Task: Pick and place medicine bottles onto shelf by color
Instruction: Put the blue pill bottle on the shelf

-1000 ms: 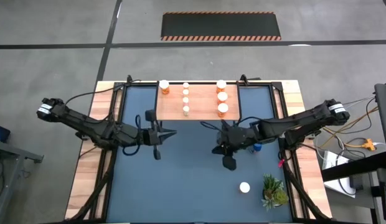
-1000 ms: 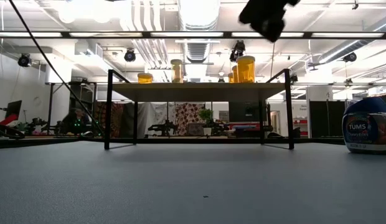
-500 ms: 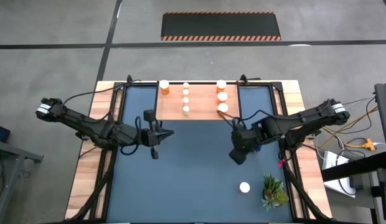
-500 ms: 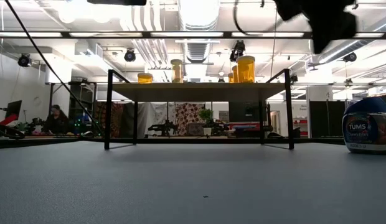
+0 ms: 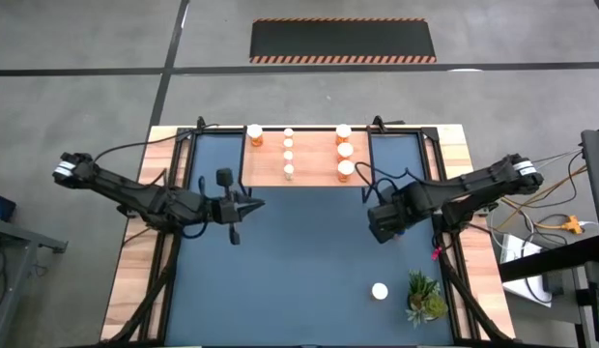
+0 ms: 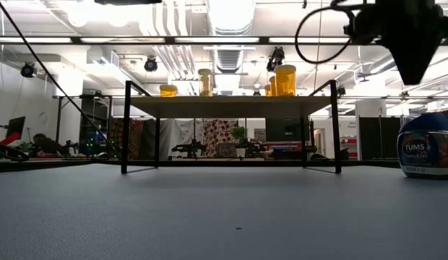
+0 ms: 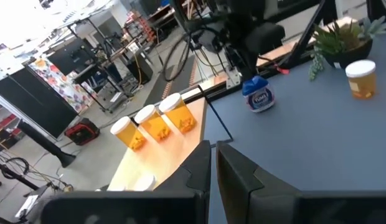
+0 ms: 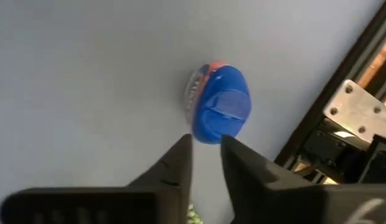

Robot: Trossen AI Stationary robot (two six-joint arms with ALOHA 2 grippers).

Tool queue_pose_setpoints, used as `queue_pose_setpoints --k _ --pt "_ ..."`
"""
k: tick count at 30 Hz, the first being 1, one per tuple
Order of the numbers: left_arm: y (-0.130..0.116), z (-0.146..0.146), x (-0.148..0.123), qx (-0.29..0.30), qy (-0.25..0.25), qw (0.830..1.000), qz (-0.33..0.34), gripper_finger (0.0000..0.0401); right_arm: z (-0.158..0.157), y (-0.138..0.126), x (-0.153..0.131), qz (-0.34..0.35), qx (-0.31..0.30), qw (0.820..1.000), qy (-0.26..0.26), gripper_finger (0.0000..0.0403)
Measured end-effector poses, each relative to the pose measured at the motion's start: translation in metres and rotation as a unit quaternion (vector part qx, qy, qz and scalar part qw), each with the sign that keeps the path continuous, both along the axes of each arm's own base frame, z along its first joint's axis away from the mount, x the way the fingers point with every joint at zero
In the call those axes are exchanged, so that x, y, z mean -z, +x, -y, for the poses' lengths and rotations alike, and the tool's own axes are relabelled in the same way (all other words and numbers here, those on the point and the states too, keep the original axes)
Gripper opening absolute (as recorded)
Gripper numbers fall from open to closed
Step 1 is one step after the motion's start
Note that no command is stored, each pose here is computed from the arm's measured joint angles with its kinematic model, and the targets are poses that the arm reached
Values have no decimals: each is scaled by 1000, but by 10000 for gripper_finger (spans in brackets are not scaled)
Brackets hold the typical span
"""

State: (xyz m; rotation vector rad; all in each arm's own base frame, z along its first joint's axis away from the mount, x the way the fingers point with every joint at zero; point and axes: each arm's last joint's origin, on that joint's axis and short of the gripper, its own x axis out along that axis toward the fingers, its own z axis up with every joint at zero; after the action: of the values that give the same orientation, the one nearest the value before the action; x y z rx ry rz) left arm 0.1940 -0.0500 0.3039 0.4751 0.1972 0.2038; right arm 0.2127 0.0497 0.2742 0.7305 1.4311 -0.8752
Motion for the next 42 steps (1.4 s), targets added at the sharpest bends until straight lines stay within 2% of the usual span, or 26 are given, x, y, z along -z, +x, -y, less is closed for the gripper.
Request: queue_pose_setpoints --k 9,13,17,26,42 --pt "-19 -6 4 -1 -12 1000 26 8 4 -14 40 -61 15 998 -27 221" --pt "-24 -8 -1 -1 -19 999 42 8 5 -18 48 -64 24 997 -32 273" --pt "-25 -9 -1 -1 -19 999 43 8 5 -18 47 -63 24 997 -32 307" --pt "-20 -7 3 -1 -13 999 29 8 5 -14 33 -22 26 999 -32 338" --pt "-20 -7 4 0 -13 1000 28 8 7 -22 75 -26 51 997 -44 326"
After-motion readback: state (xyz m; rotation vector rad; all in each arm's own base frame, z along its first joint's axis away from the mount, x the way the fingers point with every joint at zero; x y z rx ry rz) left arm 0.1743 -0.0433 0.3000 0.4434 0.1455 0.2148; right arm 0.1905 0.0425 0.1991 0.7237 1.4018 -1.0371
